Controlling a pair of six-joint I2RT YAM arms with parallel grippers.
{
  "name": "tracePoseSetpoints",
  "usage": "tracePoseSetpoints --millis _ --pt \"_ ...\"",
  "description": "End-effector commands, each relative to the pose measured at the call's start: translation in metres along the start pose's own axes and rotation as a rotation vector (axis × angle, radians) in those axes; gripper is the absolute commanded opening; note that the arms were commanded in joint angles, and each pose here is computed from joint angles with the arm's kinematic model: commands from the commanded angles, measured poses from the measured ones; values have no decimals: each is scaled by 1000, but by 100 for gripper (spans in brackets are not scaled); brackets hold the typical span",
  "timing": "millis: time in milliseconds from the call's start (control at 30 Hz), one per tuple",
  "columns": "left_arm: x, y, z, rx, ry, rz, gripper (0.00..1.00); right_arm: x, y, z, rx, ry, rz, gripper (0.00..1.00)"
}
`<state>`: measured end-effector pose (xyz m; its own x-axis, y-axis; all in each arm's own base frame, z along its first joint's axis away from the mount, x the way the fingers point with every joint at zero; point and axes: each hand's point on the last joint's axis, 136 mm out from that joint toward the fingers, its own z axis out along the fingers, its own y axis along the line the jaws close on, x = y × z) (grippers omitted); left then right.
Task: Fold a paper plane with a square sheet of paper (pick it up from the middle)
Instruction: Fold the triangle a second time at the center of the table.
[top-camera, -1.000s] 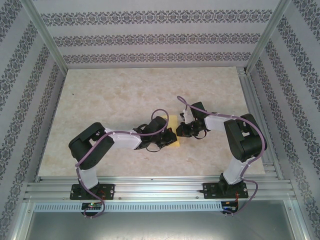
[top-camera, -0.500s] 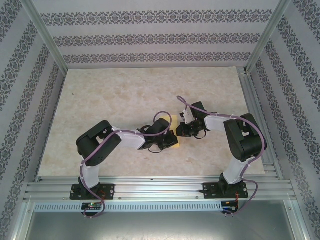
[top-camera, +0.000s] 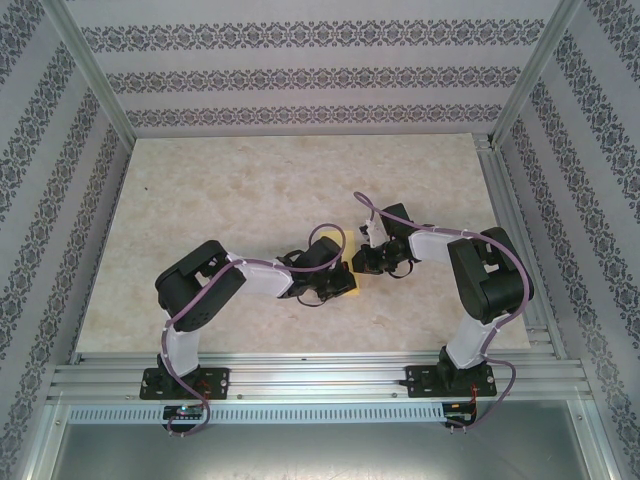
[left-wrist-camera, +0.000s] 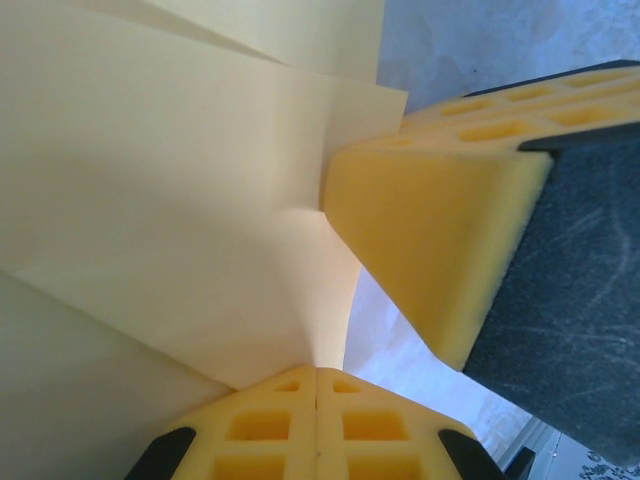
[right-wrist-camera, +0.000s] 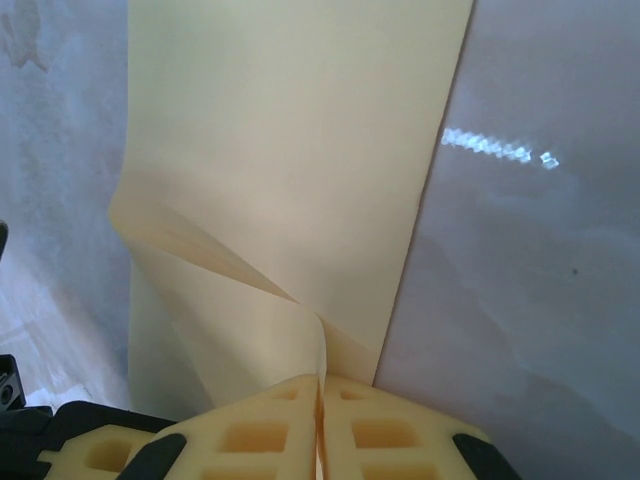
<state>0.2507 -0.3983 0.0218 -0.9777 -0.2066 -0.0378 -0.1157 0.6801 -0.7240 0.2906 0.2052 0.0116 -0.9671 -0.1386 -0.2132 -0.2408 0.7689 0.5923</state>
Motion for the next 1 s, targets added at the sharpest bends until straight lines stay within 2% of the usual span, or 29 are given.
tracePoseSetpoints --millis 0,167,800,967 --pt "3 -27 -11 35 -8 70 5 9 -12 11 54 38 -8 10" --pt "3 -42 -14 68 -4 99 6 9 -12 12 54 40 -6 10" --pt "25 11 21 -62 67 52 5 10 -13 12 62 44 -6 10" --pt "26 -6 18 5 73 62 6 10 -14 12 68 43 -8 9"
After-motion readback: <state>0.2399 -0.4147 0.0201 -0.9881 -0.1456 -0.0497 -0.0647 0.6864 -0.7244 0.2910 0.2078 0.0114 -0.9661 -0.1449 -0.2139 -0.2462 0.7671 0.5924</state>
